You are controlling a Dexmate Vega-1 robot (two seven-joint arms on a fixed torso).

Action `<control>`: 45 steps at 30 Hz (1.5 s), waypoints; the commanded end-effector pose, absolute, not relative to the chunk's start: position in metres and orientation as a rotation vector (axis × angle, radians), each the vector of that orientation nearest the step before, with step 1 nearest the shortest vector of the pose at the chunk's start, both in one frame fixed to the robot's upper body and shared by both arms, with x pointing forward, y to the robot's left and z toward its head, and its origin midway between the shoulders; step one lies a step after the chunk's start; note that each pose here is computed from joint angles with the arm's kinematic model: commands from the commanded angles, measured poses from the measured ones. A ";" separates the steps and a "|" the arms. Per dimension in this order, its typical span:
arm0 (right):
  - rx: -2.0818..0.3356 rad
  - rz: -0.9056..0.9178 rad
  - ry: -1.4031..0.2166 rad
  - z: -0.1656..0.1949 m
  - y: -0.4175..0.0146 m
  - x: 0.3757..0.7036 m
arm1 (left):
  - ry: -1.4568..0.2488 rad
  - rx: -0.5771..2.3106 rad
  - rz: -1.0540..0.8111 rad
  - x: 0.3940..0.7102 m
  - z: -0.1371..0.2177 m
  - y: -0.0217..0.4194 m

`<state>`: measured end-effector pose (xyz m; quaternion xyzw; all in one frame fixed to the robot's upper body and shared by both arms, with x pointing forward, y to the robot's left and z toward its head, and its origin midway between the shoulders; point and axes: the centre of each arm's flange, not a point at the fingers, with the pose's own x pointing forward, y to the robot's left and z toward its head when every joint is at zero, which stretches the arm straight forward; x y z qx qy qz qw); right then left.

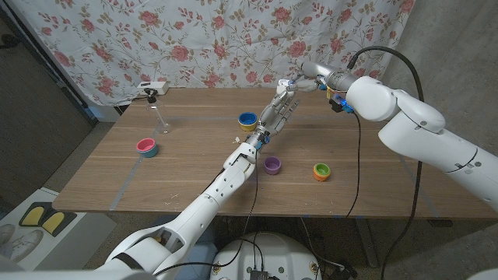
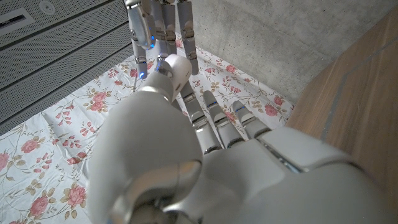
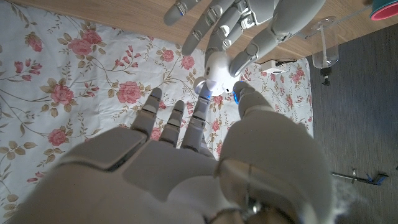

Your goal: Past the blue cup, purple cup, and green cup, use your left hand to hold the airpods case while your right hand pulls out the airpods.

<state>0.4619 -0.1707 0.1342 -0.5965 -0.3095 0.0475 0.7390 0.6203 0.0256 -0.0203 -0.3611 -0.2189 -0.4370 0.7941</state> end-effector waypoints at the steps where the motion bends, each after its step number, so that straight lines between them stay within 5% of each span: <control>1: -1.328 0.087 -0.699 0.140 -0.172 0.458 | -0.473 -0.770 -0.953 0.623 -0.021 0.028; 45: -1.351 0.064 -0.673 0.140 -0.183 0.462 | -0.491 -0.723 -1.021 0.622 -0.017 0.027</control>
